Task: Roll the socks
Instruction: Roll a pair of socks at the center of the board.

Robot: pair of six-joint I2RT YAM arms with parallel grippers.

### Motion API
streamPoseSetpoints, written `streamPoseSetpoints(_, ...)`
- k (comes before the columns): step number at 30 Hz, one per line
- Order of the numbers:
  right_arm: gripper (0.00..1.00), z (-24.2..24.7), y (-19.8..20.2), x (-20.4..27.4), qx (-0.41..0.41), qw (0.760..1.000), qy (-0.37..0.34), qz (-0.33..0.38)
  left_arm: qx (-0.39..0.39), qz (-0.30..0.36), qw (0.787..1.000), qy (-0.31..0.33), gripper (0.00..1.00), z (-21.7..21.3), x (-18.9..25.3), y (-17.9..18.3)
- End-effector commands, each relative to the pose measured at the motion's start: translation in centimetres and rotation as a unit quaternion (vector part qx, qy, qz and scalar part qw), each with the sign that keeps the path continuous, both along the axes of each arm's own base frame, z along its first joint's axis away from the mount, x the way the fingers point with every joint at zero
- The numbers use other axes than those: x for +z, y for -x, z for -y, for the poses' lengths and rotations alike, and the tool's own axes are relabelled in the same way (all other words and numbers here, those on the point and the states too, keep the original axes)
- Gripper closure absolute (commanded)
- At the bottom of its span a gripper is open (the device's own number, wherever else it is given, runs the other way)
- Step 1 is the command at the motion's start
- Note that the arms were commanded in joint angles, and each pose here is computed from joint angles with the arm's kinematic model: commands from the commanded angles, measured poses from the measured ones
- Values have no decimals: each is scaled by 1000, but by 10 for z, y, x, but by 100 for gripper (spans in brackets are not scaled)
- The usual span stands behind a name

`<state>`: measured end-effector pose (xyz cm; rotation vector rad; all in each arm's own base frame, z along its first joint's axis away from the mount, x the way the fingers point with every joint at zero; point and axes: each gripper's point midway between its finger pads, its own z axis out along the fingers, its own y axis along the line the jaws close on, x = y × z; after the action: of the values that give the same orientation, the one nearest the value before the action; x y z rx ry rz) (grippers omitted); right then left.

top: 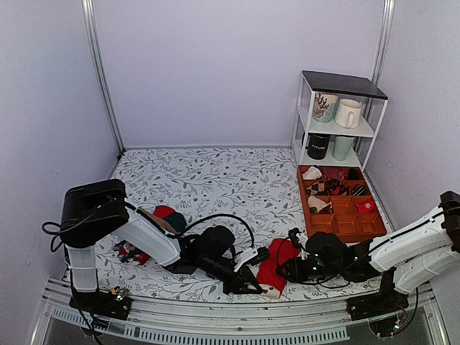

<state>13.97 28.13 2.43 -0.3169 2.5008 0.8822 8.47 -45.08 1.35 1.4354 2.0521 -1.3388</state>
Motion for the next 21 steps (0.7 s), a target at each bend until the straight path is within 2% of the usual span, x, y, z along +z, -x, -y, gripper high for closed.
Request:
streamPoseSetpoints(1,88,-35,-11,3,44,998,-34,-10,69,4,976,-209,100,-77,-89,-7)
streamPoseSetpoints(4,95,-44,-27,-5,46,998,-36,-14,102,36,969,-223,100,-84,-82,-21)
streamPoseSetpoints(11,97,-65,-72,-3,58,997,-38,13,185,115,943,-253,100,-101,-57,-64)
streamPoseSetpoints(15,96,-81,-92,-6,83,995,-44,15,185,137,933,-277,100,-100,-61,-77)
streamPoseSetpoints(21,95,-82,-118,-16,94,995,-41,11,169,155,931,-283,100,-98,-60,-81)
